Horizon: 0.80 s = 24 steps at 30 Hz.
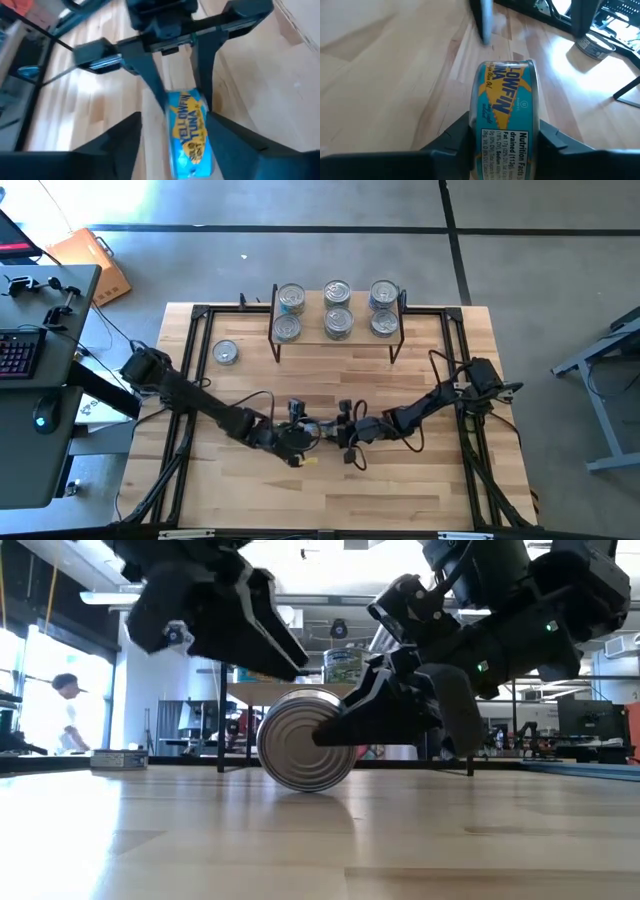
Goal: Stack canned seafood by type on shelf
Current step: Stack the yellow tuna can on top of the other yellow tuna can on the shelf
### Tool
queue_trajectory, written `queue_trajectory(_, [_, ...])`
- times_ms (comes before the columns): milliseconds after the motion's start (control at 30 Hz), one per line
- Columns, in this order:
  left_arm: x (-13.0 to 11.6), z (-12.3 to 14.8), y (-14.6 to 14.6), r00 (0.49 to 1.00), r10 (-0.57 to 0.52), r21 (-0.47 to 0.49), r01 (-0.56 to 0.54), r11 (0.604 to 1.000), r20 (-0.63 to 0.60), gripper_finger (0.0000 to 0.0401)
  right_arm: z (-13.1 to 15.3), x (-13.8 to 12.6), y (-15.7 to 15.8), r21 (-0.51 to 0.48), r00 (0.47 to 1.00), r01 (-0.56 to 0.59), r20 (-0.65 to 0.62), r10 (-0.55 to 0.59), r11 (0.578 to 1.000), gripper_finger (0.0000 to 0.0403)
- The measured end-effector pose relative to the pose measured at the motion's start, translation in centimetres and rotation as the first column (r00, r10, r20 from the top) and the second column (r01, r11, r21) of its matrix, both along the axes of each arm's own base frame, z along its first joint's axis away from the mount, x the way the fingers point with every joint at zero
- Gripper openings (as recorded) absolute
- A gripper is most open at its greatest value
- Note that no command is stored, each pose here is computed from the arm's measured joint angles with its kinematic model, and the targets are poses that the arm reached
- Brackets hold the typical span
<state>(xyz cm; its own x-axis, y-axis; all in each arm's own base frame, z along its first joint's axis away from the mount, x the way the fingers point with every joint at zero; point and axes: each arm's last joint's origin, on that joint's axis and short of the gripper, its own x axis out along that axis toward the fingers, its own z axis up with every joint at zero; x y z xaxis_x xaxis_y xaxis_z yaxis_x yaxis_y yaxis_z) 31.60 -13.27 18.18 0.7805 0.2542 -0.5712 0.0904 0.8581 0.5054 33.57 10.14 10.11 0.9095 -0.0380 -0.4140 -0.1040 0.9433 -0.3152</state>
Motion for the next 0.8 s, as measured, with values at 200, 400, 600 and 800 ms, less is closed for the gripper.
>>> queue_trajectory(200, [0.7, -1.5, 0.6, 0.998, -0.019, -0.054, 0.015, 0.998, -0.057, 0.0241, 0.0, 0.1, -0.2, 0.021, 1.000, 0.004, 0.001, -0.004, 1.000, 0.0120])
queue_trajectory(400, [1.2, -2.7, 1.0, 0.997, 0.010, -0.068, -0.015, 0.998, -0.076, 0.0199, 0.0, 0.1, -0.2, 0.021, 1.000, 0.004, 0.003, -0.004, 1.000, 0.0125])
queue_trajectory(600, [1.1, -2.7, 0.6, 0.998, 0.015, -0.091, -0.020, 0.996, -0.063, 0.0121, 0.3, 0.0, 0.0, 0.010, 1.000, 0.007, 0.006, -0.007, 1.000, 0.0144])
queue_trajectory(800, [1.0, -1.2, -1.2, 0.998, 0.027, -0.062, -0.031, 0.998, -0.054, 0.0121, 3.2, -1.7, 1.5, -0.048, 0.997, 0.075, -0.017, -0.075, 0.996, 0.0155])
